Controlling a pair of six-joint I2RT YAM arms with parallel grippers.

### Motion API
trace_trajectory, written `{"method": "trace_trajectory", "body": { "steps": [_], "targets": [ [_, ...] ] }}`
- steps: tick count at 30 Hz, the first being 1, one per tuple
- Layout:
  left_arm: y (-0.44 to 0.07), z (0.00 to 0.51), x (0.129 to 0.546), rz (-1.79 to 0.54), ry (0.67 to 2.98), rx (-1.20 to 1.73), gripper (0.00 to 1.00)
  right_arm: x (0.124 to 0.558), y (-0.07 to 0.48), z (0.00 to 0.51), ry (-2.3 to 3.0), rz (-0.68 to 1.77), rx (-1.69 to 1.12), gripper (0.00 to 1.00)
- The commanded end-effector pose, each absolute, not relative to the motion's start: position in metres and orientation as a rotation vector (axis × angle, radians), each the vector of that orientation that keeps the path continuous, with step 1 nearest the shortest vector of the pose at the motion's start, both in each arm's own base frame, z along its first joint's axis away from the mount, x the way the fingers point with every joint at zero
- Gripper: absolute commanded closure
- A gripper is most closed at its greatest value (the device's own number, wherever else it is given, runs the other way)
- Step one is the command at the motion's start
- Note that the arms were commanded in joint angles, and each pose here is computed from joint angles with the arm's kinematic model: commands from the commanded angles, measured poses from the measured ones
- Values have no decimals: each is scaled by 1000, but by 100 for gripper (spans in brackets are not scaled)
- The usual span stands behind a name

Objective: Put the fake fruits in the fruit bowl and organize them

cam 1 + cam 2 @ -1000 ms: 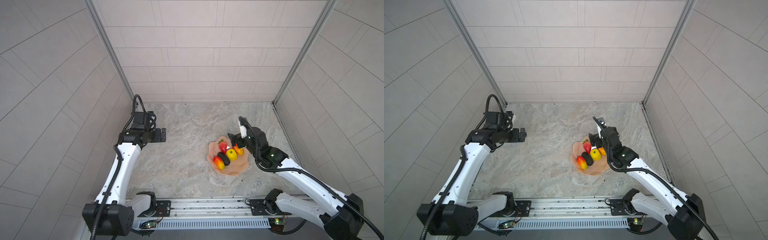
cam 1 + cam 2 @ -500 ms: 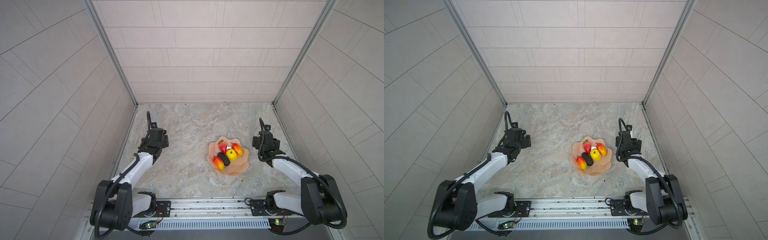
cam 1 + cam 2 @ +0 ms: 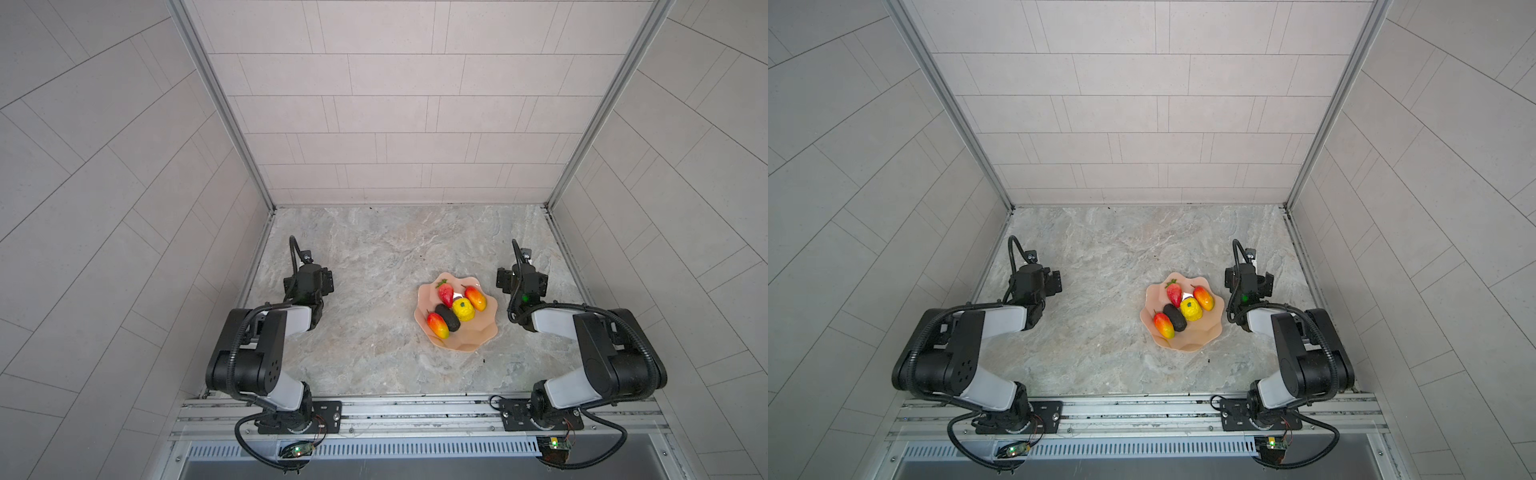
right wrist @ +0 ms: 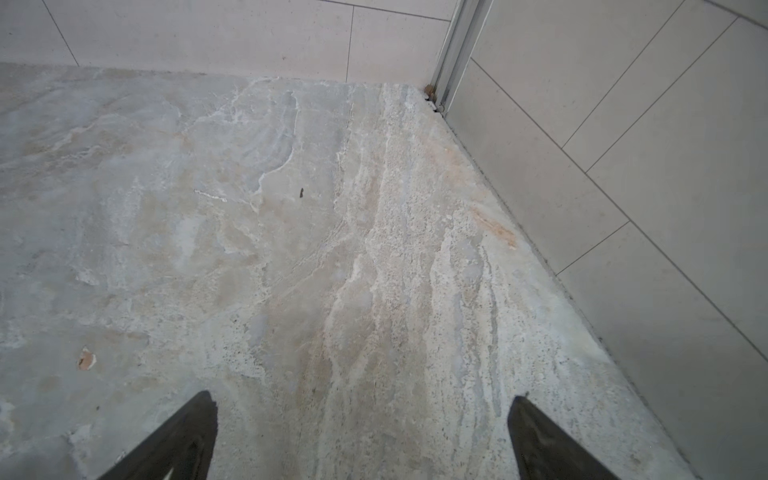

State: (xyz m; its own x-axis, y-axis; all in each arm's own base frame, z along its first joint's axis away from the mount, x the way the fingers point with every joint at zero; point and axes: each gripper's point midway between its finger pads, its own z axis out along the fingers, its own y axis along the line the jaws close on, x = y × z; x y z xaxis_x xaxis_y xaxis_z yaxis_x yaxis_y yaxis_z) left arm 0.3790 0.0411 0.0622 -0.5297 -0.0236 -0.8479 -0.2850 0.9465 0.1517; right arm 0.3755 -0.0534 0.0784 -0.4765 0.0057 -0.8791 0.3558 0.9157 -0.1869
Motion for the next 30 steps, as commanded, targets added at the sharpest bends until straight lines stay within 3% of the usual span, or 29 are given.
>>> {"method": "trace_trajectory", "body": {
  "steps": [1,30],
  "targets": [
    [39,83,394,299,1998,-232,0,383,-50,90,1975,-405,245,0],
    [36,86,392,299,1995,-216,0,383,-49,92,1965,-409,239,0]
  ]
}}
